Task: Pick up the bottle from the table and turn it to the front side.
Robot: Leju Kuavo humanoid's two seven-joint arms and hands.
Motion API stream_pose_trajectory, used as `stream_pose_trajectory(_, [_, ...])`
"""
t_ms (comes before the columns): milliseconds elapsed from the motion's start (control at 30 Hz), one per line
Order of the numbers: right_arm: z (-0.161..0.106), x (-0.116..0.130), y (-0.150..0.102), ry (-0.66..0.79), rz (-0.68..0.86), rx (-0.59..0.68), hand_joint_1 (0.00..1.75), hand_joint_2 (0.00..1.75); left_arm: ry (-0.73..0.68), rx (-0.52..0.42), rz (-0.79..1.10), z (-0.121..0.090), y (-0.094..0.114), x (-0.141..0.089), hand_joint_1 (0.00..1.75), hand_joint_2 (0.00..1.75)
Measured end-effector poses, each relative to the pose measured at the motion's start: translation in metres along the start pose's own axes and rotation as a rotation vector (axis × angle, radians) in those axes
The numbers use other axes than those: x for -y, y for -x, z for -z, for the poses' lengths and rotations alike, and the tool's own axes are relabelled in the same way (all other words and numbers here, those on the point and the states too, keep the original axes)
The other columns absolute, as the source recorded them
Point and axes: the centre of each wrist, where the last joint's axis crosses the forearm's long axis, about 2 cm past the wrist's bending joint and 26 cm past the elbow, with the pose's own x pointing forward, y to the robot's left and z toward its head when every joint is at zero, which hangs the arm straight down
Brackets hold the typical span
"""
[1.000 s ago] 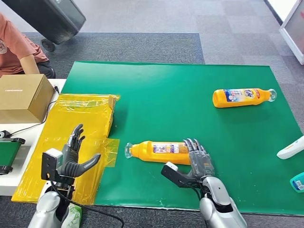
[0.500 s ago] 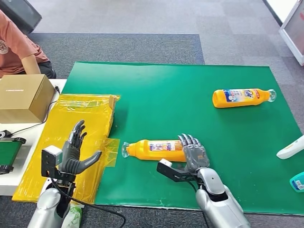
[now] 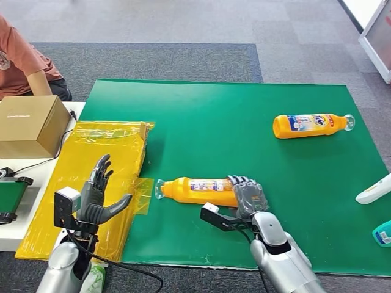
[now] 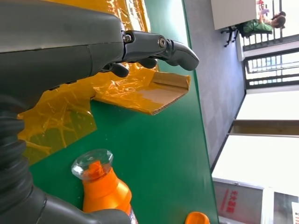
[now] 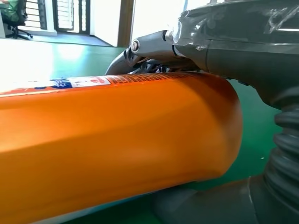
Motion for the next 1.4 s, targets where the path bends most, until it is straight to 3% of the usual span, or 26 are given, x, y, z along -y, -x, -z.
stream_pose_trajectory(100, [-0.002, -0.001, 0.0, -0.027, 0.143, 0.037, 1.75, 1.75, -0.002, -0.003, -0.004, -0.001, 0.0, 0.0, 0.0, 1.75])
stream_pose_trajectory(367, [-0.02, 0.001, 0.0, -0.062, 0.843, 0.13, 1.75, 1.75, -0.023, -0.007, -0.025, -0.012, 0.004, 0.001, 0.0, 1.75])
stream_pose_trajectory(533, [-0.027, 0.013, 0.003, 0.03, 1.055, 0.167, 1.75, 1.75, -0.033, 0.014, -0.047, -0.014, 0.003, 0.0, 0.0, 1.75])
stream_pose_trajectory(733, [-0.033, 0.022, -0.003, 0.1, 1.111, 0.218, 1.75, 1.75, 0.0, 0.04, -0.134, -0.008, -0.001, 0.004, 0.0, 1.75])
stream_pose_trajectory(1000, [-0.031, 0.025, -0.016, 0.116, 1.088, 0.246, 1.75, 1.75, 0.134, 0.06, -0.266, 0.008, -0.008, 0.029, 0.0, 1.75])
stream_pose_trajectory(1267, [-0.015, 0.025, -0.032, 0.097, 0.993, 0.276, 1.75, 1.75, 0.44, 0.087, -0.376, 0.04, -0.027, 0.071, 0.0, 1.75])
stream_pose_trajectory(1400, [-0.012, 0.024, -0.035, 0.087, 0.982, 0.279, 1.75, 1.75, 0.492, 0.091, -0.379, 0.046, -0.031, 0.079, 0.0, 1.75])
